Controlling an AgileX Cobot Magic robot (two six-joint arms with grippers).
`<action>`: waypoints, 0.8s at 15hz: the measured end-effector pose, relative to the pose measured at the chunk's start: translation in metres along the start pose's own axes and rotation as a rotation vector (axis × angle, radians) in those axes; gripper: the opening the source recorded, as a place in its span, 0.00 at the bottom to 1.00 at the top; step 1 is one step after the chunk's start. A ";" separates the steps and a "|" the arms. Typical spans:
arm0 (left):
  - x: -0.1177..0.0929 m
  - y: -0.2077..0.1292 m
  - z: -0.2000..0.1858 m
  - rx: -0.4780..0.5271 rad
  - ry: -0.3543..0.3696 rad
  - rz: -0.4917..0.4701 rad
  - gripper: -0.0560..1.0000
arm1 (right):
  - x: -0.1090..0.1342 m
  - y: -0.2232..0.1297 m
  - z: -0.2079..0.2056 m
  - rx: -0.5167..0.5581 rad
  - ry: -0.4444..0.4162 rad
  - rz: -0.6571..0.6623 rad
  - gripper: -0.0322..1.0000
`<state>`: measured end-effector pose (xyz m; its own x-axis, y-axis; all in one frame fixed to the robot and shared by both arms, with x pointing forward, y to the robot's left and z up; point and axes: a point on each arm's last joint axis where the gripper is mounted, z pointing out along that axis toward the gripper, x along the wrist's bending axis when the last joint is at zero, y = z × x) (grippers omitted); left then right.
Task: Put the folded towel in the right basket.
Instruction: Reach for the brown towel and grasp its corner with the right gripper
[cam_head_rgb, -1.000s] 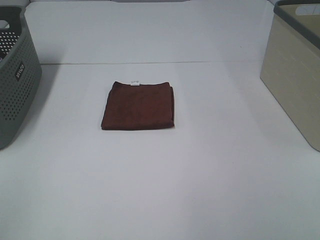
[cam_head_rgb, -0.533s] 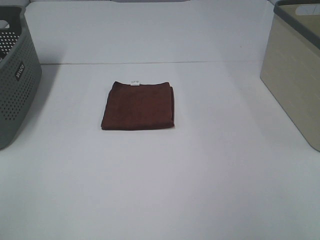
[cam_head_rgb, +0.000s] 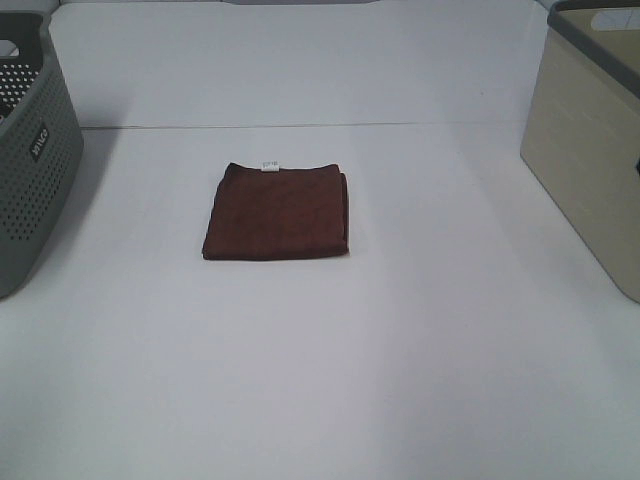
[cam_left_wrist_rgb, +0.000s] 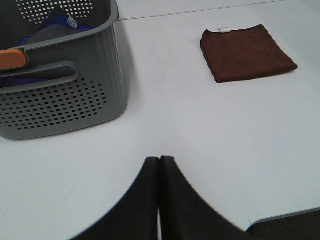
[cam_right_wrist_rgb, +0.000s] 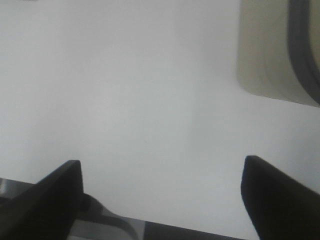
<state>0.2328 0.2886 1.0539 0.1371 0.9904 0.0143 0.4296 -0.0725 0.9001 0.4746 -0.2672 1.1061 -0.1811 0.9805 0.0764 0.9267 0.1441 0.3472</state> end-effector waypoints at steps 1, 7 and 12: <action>0.000 0.000 0.000 0.000 0.000 0.000 0.05 | 0.002 0.016 0.010 0.037 0.048 0.020 0.82; 0.000 0.000 0.000 0.000 0.000 0.000 0.05 | 0.017 0.073 0.080 0.183 0.163 0.021 0.77; 0.000 0.000 0.000 0.000 0.000 0.000 0.05 | 0.064 0.092 0.173 0.255 0.356 -0.003 0.76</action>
<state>0.2328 0.2886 1.0539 0.1371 0.9904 0.0143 0.4296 -0.0725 0.9001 0.6055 -0.1683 0.9817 -0.2448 0.8792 0.4088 0.9696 0.2192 0.1092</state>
